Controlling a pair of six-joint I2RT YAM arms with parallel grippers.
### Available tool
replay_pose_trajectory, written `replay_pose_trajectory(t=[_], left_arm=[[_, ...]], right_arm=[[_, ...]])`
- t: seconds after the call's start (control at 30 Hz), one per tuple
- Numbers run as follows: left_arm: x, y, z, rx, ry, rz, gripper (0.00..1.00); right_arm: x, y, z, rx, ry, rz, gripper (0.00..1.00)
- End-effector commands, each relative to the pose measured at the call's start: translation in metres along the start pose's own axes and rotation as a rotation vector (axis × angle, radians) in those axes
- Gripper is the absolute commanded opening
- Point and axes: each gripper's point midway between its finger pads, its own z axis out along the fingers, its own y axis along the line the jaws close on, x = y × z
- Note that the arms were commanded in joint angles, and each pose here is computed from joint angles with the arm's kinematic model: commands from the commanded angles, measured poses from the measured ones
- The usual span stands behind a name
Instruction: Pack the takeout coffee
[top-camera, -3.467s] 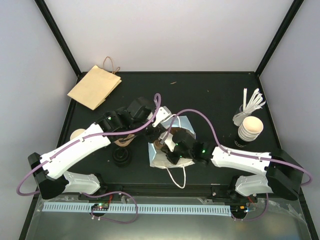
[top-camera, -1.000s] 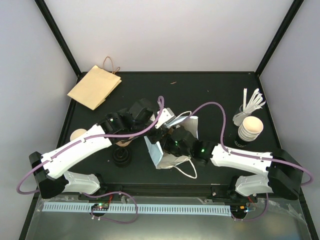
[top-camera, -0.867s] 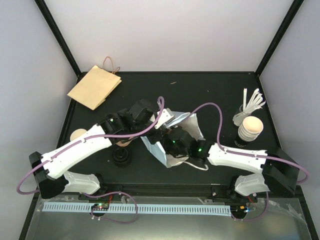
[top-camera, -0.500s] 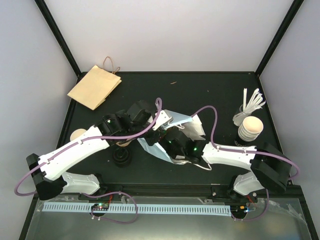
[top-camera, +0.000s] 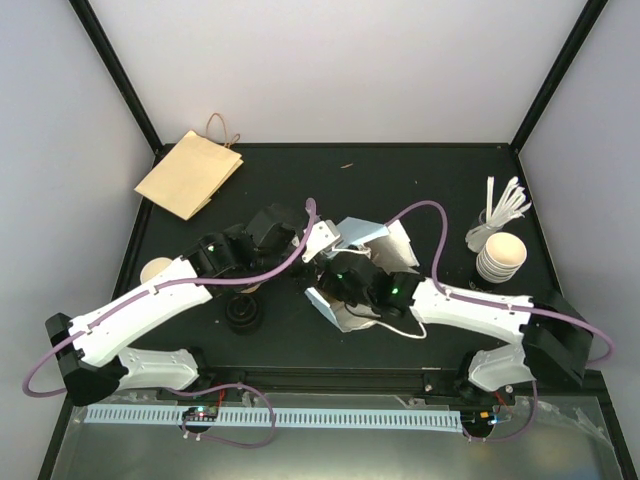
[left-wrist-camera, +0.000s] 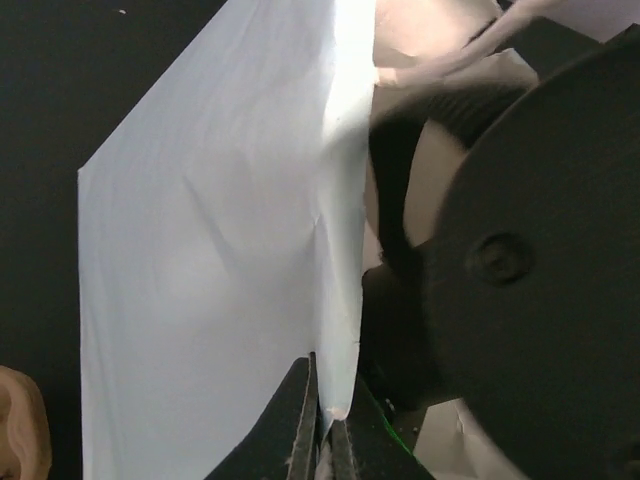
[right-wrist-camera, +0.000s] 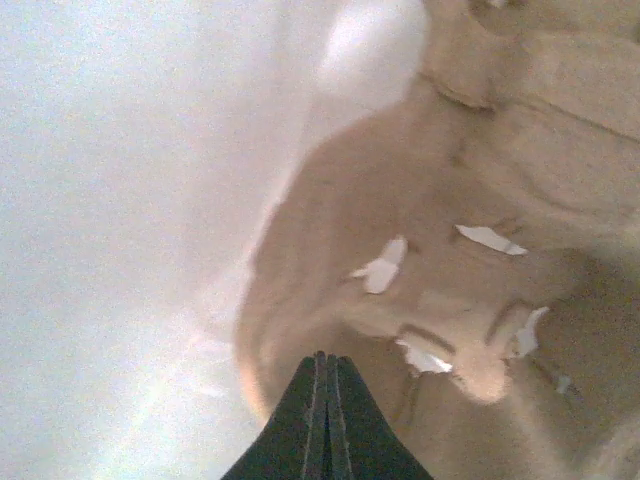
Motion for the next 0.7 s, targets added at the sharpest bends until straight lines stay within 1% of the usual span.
replay_pose_trajectory(t=[0.0, 0.17, 0.47, 0.57, 0.67], left_arm=[[-0.022, -0.005, -0.012, 0.000, -0.086, 0.026, 0.02], [-0.026, 0.000, -0.013, -0.033, -0.107, 0.016, 0.02], [-0.035, 0.006, -0.017, -0.068, -0.137, 0.013, 0.02], [-0.034, 0.007, -0.015, -0.075, -0.131, 0.022, 0.02], [-0.036, 0.008, -0.016, -0.084, -0.126, 0.034, 0.02]], right_arm=[[-0.023, 0.010, -0.029, 0.026, -0.115, -0.054, 0.01], [-0.034, 0.016, -0.049, 0.011, -0.177, -0.103, 0.01], [-0.041, 0.029, -0.081, -0.061, -0.194, -0.142, 0.01], [-0.042, 0.038, -0.095, -0.110, -0.196, -0.193, 0.01], [-0.040, 0.047, -0.105, -0.177, -0.209, -0.341, 0.01]])
